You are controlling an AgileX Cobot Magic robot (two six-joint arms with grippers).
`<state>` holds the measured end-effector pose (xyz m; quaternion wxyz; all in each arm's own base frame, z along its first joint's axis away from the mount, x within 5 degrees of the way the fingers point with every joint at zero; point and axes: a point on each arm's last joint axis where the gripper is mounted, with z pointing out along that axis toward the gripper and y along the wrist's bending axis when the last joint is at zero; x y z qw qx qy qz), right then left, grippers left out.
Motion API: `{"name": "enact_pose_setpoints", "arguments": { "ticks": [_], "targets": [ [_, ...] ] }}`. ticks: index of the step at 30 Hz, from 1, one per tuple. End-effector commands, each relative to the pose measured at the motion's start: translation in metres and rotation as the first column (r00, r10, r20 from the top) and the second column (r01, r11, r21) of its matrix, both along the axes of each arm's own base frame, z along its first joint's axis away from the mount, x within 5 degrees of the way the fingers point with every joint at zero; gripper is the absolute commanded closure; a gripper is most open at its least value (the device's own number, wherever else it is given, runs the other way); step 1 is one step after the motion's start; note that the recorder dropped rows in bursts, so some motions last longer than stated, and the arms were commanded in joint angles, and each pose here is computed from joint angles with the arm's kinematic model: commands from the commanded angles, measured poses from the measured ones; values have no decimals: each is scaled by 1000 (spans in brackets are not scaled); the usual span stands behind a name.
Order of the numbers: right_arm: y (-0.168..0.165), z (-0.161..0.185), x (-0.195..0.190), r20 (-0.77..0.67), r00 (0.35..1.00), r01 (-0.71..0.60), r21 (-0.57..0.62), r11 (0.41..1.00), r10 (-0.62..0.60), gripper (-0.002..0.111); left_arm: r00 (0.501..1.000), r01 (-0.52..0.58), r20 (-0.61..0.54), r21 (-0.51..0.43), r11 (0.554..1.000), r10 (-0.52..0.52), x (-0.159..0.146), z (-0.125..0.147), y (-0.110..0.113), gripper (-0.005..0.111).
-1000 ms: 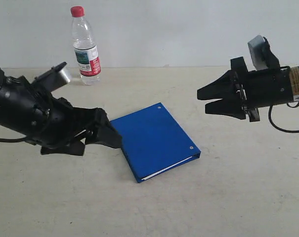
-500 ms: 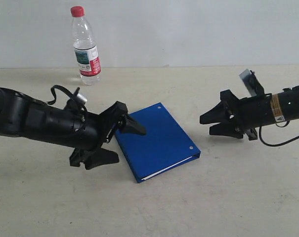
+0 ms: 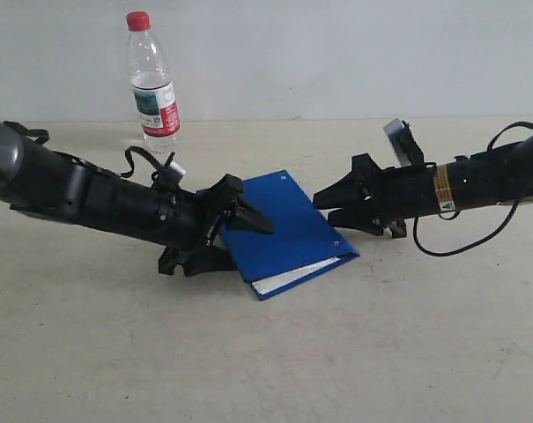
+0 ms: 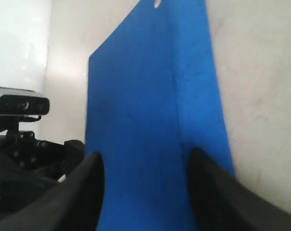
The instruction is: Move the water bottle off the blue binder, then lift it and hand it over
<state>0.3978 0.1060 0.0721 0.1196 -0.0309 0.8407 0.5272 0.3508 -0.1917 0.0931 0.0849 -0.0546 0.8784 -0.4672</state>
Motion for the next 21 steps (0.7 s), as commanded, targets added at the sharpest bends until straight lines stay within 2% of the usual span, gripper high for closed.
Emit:
{"name": "enact_pose_setpoints", "arguments": {
  "ticks": [1,2,4,7,11,13,16,18,21],
  "targets": [
    [38,-25,-36,-110,962,-246,38,968,249,61,967,251,131,-341,906,-218,7,26,-39,61],
    [39,-24,-37,-111,960,-252,49,966,256,61,949,306,188,-376,875,-252,8,33,-41,68],
    [38,-24,-37,-112,959,-256,60,965,261,61,930,341,265,-362,867,-255,14,41,-44,81],
    [37,-23,-37,-110,960,-254,59,965,259,61,927,344,278,-366,865,-251,18,47,-45,102],
    [28,-14,-29,-55,969,-239,53,969,242,61,925,347,285,-361,866,-252,18,51,-43,102],
    [14,3,-19,-9,979,-203,48,978,204,61,876,447,323,-271,852,-357,8,61,-39,102],
    [-26,33,-3,80,991,-107,37,994,104,61,775,570,411,-129,811,-480,-12,93,-31,102],
    [-55,48,2,117,993,-35,33,999,31,58,717,599,497,-82,796,-488,-26,123,-26,102],
    [-74,51,3,74,997,34,43,998,-37,42,704,592,536,-80,802,-466,-41,159,-20,102]
  ]
}}
